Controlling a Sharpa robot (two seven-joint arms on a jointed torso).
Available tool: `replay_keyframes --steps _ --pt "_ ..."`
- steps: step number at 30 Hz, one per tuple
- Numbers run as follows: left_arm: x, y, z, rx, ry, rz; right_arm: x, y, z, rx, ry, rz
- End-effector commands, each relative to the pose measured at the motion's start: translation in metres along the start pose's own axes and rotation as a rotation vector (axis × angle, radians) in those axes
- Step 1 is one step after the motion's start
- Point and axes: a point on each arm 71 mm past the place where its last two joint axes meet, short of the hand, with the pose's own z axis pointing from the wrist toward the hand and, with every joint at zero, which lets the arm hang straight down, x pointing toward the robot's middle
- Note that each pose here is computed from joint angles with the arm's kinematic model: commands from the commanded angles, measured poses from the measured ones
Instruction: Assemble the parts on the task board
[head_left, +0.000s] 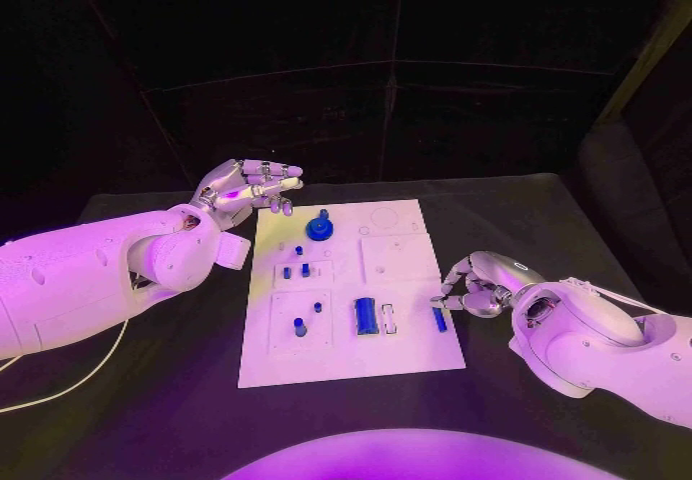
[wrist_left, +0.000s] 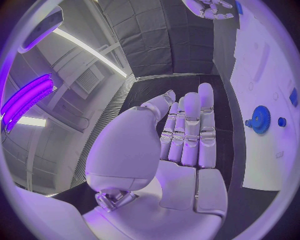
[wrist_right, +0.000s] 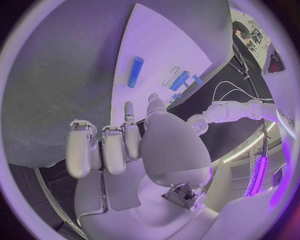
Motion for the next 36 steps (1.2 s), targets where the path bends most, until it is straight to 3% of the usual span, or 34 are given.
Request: replay_keyframes --steps 1,17,36 --pt "0.0008 -0.0014 0.0 0.006 0.01 -0.006 0.0 -0.001 0.001 -0.003 0.01 -0.036" --pt "0.0 -0.0015 -0.0003 0.008 0.008 -0.006 0.014 0.001 0.004 0.0 0.123 -0.118" --pt "-0.0008 -0.0017 -0.0005 0.011 0.006 -0.005 0.02 0.0 0.007 0.024 0.168 -0.192"
